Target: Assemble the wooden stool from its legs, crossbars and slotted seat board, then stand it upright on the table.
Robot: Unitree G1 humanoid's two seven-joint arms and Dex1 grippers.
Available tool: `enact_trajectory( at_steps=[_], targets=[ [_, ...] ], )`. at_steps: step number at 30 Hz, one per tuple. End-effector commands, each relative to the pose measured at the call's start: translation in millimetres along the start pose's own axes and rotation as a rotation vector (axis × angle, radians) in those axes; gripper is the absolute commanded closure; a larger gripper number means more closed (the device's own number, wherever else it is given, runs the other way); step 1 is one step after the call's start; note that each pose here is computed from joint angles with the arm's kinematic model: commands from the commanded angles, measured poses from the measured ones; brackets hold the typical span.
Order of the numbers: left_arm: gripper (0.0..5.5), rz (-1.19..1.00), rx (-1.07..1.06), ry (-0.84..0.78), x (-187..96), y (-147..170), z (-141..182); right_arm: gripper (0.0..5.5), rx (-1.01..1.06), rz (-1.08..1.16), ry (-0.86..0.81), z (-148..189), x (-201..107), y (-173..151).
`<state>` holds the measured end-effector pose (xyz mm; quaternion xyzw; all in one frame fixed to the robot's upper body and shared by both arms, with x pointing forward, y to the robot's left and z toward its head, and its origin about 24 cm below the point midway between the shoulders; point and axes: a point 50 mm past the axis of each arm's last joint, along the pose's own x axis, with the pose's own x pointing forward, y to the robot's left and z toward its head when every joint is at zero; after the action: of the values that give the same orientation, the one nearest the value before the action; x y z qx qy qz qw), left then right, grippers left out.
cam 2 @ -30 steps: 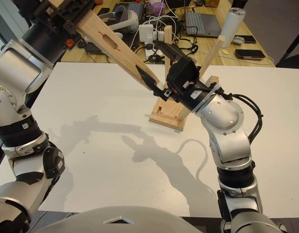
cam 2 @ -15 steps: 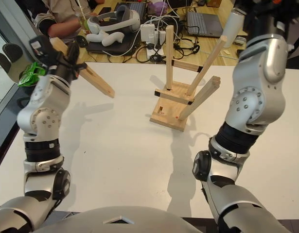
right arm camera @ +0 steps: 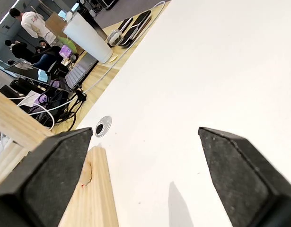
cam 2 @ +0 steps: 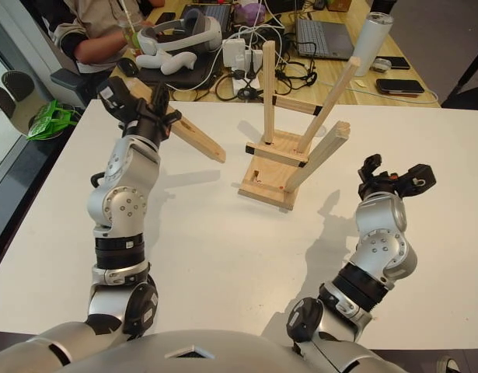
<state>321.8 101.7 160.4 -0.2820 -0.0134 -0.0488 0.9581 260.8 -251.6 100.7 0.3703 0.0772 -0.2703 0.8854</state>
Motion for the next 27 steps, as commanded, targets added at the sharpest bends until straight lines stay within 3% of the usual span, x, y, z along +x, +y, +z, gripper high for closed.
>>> enact_trajectory(
  at_steps=[1, 13, 27],
  targets=[
    [4.51, -0.026, -0.086, 0.052, 2.8, -18.2, -16.6, 1.35, 0.013, 0.025, 0.036, -9.3, -5.8, 10.1],
    [4.51, -0.068, -0.197, 0.144, 3.9, -35.1, -41.6, 1.35, 0.016, 0.009, 0.047, -15.2, -6.2, 7.5],
    [4.51, -0.179, -0.013, 0.092, 14.6, -48.7, -52.1, 1.35, -0.013, 0.143, 0.139, -45.6, -17.6, 11.9]
  ],
)
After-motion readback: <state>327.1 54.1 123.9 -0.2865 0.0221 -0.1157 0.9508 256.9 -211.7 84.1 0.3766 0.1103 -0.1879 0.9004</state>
